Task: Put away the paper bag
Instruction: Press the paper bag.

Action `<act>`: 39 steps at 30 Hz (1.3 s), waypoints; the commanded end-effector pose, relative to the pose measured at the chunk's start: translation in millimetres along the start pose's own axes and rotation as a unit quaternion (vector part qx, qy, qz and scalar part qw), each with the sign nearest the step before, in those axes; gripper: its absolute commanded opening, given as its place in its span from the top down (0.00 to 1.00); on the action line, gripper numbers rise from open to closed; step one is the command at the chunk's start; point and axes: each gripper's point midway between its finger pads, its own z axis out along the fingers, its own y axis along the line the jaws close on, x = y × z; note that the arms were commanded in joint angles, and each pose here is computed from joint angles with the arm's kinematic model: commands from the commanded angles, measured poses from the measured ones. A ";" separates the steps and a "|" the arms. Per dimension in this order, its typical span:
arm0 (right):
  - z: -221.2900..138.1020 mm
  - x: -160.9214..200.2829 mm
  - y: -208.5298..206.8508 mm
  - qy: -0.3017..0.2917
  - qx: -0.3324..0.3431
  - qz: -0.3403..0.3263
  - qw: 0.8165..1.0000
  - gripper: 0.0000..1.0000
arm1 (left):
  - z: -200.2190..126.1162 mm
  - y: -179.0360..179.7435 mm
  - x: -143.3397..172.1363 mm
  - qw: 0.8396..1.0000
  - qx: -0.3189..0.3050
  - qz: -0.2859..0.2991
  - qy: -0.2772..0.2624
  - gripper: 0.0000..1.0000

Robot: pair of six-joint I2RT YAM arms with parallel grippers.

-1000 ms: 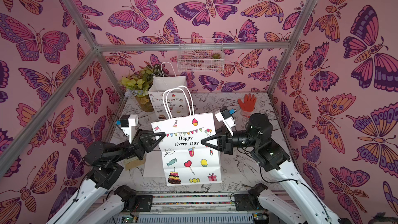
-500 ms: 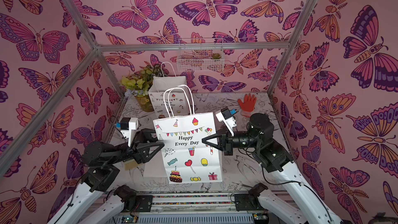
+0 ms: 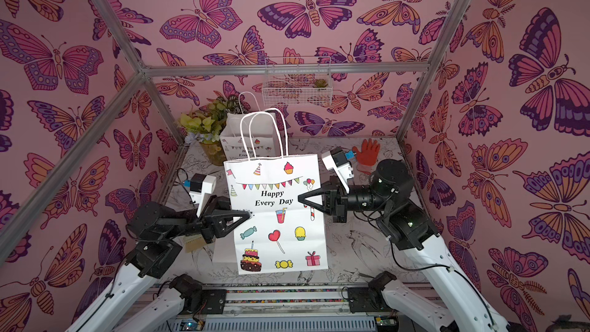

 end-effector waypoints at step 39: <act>-20.9 47.1 -6.0 0.032 0.061 0.027 0.997 1.00 | -1.6 -7.4 1.4 1.000 0.011 0.011 0.006 0.76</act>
